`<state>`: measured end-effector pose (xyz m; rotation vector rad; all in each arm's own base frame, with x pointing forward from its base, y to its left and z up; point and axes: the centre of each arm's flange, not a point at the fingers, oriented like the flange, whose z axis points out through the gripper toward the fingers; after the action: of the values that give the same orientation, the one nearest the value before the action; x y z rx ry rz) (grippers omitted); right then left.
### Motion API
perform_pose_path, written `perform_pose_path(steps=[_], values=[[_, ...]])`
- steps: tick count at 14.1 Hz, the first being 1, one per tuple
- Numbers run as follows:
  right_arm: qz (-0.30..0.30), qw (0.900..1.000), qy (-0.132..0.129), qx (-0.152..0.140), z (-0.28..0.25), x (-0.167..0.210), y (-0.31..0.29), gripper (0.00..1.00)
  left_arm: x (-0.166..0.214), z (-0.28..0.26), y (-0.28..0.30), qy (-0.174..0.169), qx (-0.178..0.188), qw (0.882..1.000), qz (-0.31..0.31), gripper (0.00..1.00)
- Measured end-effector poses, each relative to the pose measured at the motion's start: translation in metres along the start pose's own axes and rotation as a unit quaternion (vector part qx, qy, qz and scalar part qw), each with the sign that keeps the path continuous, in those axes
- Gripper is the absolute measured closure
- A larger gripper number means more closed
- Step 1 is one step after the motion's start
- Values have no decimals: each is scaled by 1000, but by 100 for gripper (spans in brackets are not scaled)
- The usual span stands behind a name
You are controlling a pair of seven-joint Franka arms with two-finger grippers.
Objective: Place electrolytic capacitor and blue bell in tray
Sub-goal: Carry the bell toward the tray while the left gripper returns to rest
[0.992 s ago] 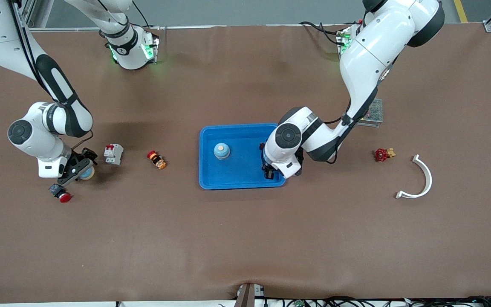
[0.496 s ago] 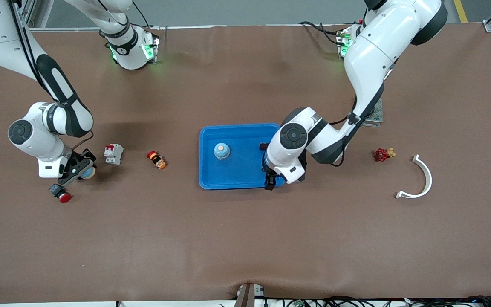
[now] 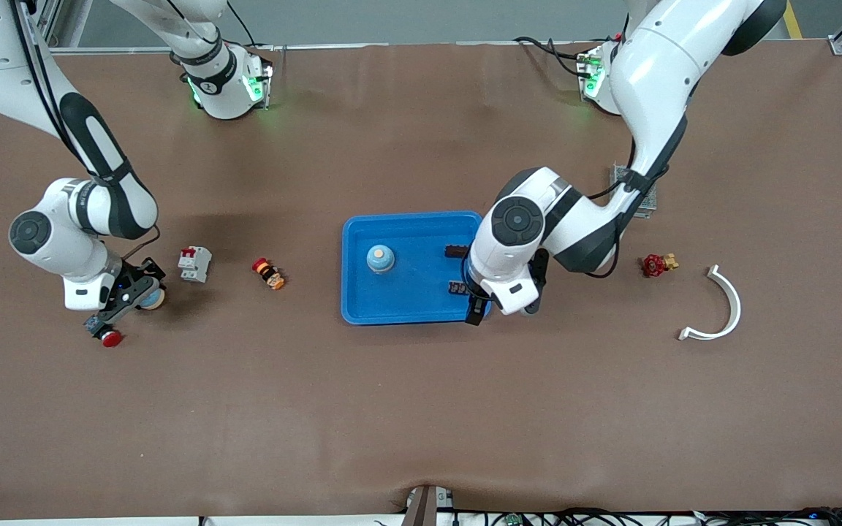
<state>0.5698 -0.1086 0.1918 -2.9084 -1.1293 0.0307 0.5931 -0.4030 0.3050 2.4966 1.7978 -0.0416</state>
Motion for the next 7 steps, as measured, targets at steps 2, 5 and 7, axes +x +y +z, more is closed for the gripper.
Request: perform_pose_path(steps=[2, 5, 7], values=[[16, 999, -6, 39, -38, 21, 15, 32, 17, -23, 1, 12, 4, 999, 45, 0], [54, 997, -14, 56, -112, 60, 26, 32, 42, -56, 0, 29, 14, 993, 117, 0], [86, 995, -13, 51, -146, 97, 11, 32, 59, -77, -2, 39, 21, 987, 158, 0]])
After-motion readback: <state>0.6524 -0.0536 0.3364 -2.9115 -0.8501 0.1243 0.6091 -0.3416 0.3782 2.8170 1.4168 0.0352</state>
